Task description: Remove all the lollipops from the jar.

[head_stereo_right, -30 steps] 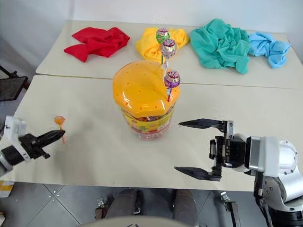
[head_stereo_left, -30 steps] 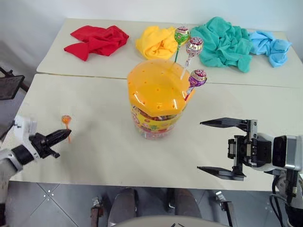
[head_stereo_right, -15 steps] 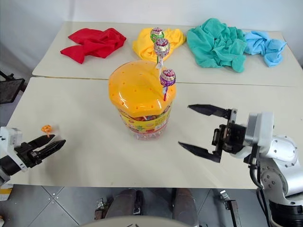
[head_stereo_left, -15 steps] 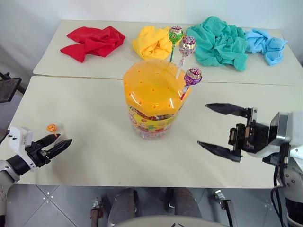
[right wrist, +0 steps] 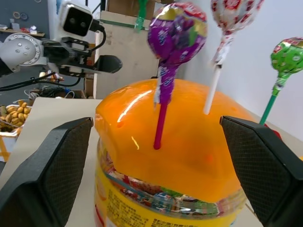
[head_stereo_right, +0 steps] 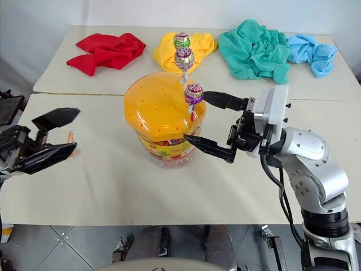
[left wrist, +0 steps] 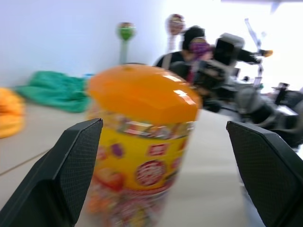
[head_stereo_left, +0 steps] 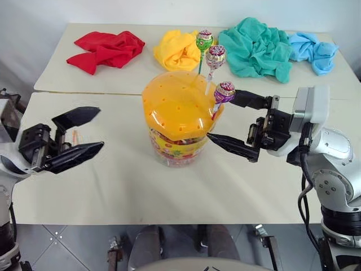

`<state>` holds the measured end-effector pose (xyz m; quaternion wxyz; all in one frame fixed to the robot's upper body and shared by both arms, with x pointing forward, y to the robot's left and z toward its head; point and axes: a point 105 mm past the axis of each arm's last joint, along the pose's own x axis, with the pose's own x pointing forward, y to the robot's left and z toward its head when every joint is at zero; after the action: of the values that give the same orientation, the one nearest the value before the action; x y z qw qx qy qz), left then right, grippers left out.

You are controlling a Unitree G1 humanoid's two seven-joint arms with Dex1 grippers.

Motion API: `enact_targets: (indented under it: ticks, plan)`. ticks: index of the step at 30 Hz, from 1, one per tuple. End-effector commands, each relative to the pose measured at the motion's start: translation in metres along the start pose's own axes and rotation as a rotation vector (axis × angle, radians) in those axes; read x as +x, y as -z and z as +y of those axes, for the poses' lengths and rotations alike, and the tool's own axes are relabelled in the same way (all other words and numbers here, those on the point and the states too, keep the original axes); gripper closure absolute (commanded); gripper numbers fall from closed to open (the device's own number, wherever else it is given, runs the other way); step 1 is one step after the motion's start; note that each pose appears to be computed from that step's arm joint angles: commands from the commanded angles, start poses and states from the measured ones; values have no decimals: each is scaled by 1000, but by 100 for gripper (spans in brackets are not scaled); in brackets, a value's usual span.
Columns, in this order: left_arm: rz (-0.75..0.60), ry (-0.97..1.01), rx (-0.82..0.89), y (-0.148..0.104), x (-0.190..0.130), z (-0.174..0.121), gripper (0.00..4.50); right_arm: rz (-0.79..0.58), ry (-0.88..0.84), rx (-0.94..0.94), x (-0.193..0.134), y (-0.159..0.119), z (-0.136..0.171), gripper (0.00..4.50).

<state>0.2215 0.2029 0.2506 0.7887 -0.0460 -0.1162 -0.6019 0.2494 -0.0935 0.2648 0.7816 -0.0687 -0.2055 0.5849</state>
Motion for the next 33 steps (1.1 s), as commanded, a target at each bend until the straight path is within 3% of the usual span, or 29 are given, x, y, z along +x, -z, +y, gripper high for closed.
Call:
enact_targets:
  ticks: [1, 12, 13, 17, 20, 25, 28, 31, 33]
  plan:
    - [-6, 55, 5, 2, 9, -6, 0, -52, -18, 3, 6, -14, 1, 62]
    - [-23, 105, -22, 11, 15, -6, 0, -58, -69, -3, 11, -17, 8, 426]
    - [-21, 111, -25, 11, 15, -6, 0, -65, -75, -3, 11, -18, 9, 445]
    - [-39, 112, -15, 7, 14, -3, 0, -217, -109, 29, 5, -38, 13, 445]
    - [-56, 133, 2, 2, 17, -4, 0, -288, 46, 87, -15, -59, -14, 445]
    - [63, 187, 67, 15, 22, -10, 0, 198, 210, 86, -87, -19, -40, 445]
    - [117, 189, 102, 21, 20, -7, 0, 571, 299, 79, -137, 23, -48, 445]
    - [181, 198, 132, 30, 16, -5, 0, 736, 345, 89, -167, 45, -51, 445]
    - [192, 194, 132, 32, 15, -5, 0, 923, 390, 90, -195, 70, -53, 445]
